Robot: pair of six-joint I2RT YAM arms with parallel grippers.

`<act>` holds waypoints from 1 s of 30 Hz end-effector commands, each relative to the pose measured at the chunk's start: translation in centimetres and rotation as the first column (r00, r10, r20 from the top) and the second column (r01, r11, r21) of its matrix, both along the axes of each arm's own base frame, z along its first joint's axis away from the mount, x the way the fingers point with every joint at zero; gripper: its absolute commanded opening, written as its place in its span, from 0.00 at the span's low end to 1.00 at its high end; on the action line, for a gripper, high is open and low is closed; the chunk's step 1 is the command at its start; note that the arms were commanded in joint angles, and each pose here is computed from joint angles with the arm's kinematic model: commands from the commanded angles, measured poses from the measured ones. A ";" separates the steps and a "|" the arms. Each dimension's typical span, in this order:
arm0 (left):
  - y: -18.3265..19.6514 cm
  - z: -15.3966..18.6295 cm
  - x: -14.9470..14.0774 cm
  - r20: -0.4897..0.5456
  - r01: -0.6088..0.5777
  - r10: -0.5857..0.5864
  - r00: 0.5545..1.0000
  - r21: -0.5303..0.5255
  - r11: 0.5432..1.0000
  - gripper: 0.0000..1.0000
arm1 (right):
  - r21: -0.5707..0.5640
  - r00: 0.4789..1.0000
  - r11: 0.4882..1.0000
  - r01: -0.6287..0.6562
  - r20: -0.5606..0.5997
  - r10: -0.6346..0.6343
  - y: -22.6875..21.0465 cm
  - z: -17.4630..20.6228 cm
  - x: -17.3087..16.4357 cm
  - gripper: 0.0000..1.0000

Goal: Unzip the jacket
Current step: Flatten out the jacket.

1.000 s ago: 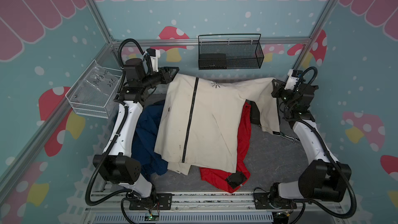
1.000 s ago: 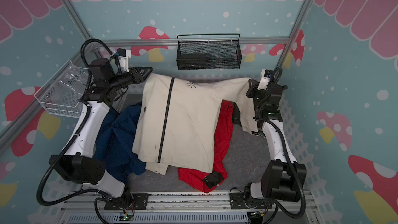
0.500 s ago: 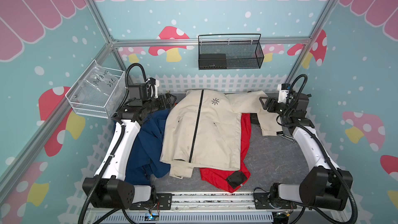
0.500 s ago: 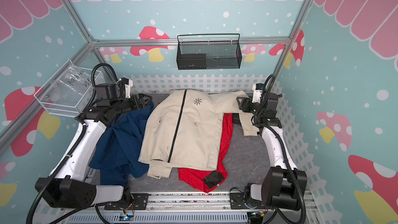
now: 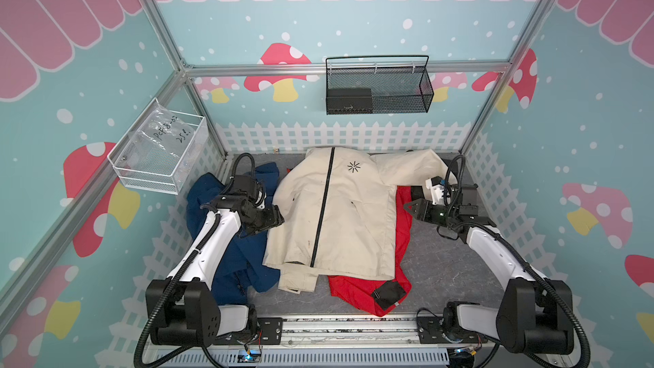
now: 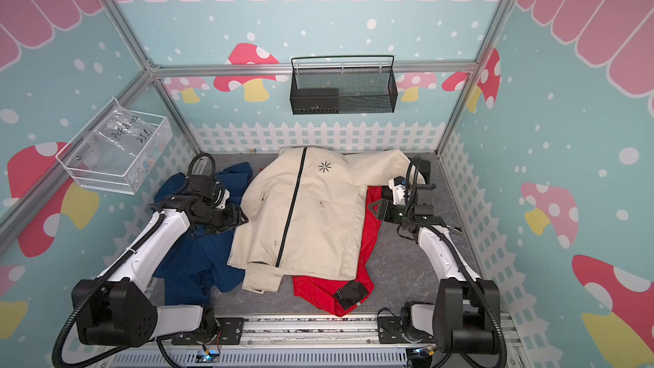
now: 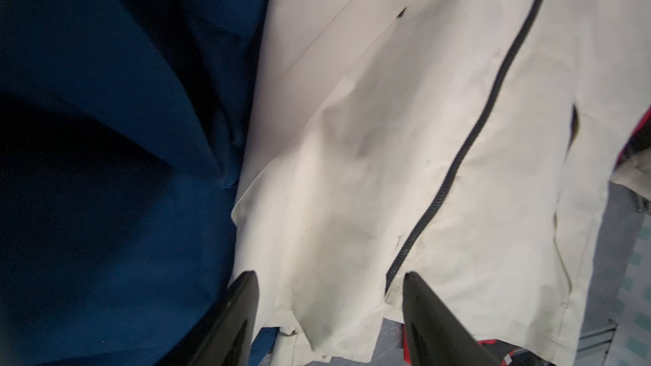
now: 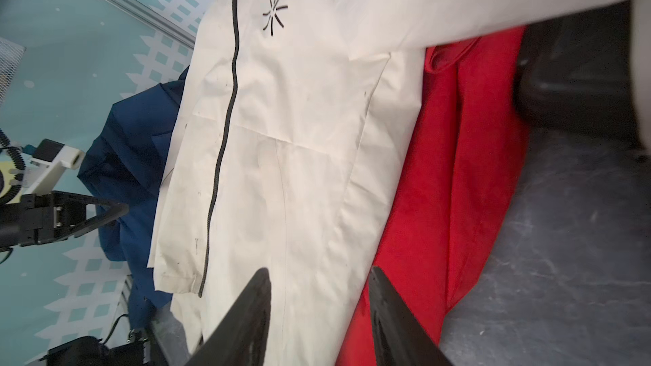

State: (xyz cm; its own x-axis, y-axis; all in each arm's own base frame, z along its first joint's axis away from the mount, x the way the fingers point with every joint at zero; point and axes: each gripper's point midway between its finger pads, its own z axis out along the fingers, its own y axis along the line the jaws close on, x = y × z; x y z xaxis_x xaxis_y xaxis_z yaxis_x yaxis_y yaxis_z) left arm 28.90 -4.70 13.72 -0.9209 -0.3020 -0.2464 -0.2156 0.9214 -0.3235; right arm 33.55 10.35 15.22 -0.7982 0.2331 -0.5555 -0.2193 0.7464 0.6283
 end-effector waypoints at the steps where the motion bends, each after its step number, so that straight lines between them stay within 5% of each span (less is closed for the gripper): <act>1: 1.9 -1.2 -0.6 -0.043 -0.044 0.049 0.998 0.109 0.993 0.61 | 0.007 0.996 0.997 -0.072 -0.052 0.072 1.7 -1.8 -1.3 0.44; 6: 2.6 -2.5 -0.4 -0.052 -0.063 0.071 0.996 0.146 0.987 0.59 | 0.018 0.993 0.996 -0.092 -0.073 0.093 2.9 -2.9 -1.7 0.44; 12: 1.3 -5.2 0.1 -0.082 -0.030 0.036 0.996 0.072 0.997 0.60 | 0.088 0.989 0.993 -0.079 -0.115 0.089 3.9 -4.2 -2.0 0.39; 18: 1.7 -6.3 0.7 -0.074 -0.056 0.063 0.995 0.088 0.994 0.64 | 0.069 0.984 0.997 -0.026 -0.176 0.037 3.5 -6.2 -2.3 0.52; 30: 1.7 -7.7 0.8 -0.104 -0.043 0.050 0.993 0.064 0.997 0.63 | 0.104 0.970 0.994 -0.034 -0.237 0.058 4.9 -8.2 -3.4 0.47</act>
State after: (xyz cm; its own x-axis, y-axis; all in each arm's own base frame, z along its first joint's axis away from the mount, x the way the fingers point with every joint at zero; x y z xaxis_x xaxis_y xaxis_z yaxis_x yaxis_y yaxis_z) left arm 29.58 -3.13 6.41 -0.9289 -0.3289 -0.1702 -0.2857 0.9289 -0.2356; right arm 30.28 14.76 7.40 -0.9126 0.2298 -0.3381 -0.0964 0.6828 0.7243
